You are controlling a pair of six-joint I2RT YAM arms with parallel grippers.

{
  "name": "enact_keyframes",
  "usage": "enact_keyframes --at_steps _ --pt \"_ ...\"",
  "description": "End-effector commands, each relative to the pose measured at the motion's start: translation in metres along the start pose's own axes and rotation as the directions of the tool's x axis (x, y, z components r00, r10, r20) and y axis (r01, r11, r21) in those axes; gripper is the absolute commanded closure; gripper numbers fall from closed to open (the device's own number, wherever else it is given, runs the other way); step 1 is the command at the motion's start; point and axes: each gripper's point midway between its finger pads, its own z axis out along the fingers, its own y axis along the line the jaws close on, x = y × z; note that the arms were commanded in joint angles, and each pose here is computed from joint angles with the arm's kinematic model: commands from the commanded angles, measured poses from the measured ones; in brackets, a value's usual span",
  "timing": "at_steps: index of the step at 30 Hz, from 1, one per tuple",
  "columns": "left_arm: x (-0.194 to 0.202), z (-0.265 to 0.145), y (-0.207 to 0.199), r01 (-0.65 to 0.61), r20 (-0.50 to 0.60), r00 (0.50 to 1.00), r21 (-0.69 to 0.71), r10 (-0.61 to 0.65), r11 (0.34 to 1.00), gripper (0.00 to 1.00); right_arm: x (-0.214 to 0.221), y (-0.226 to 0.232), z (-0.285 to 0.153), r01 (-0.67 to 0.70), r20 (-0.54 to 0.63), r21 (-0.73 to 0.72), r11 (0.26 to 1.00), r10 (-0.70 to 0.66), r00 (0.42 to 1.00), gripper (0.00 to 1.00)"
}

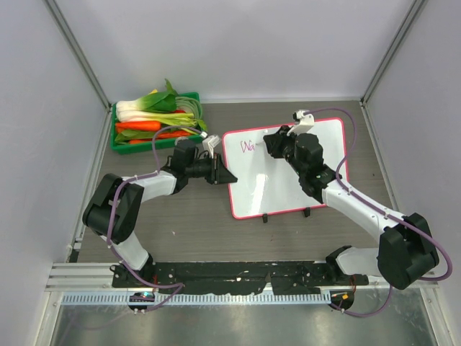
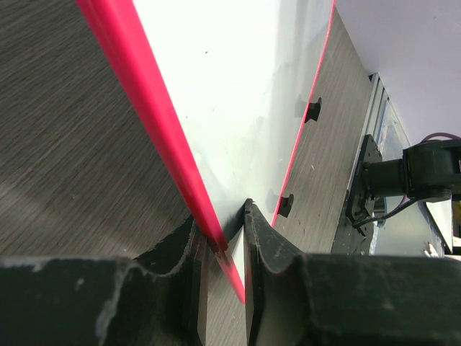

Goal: Write a sentence on the whiteboard

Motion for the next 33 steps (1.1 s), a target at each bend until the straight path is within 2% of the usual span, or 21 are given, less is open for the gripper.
enact_keyframes --at_steps 1,12,26,33 --pt "0.030 0.006 0.020 -0.045 -0.086 0.996 -0.071 0.039 0.996 1.00 -0.029 0.008 0.001 -0.015 0.087 -0.014 1.000 0.016 0.996 0.98" --pt "0.031 0.006 0.021 -0.044 -0.087 0.995 -0.072 0.038 0.996 1.00 -0.012 -0.011 0.000 0.015 0.046 0.058 0.998 -0.018 0.999 0.99" --pt "0.032 0.006 0.021 -0.045 -0.091 0.995 -0.073 0.038 0.996 1.00 -0.010 0.008 0.008 -0.002 0.027 -0.031 1.000 0.003 1.000 0.99" --pt "0.031 0.006 0.021 -0.047 -0.089 0.995 -0.074 0.040 0.996 1.00 0.000 -0.005 0.009 -0.001 0.013 0.017 1.000 0.001 1.000 0.98"
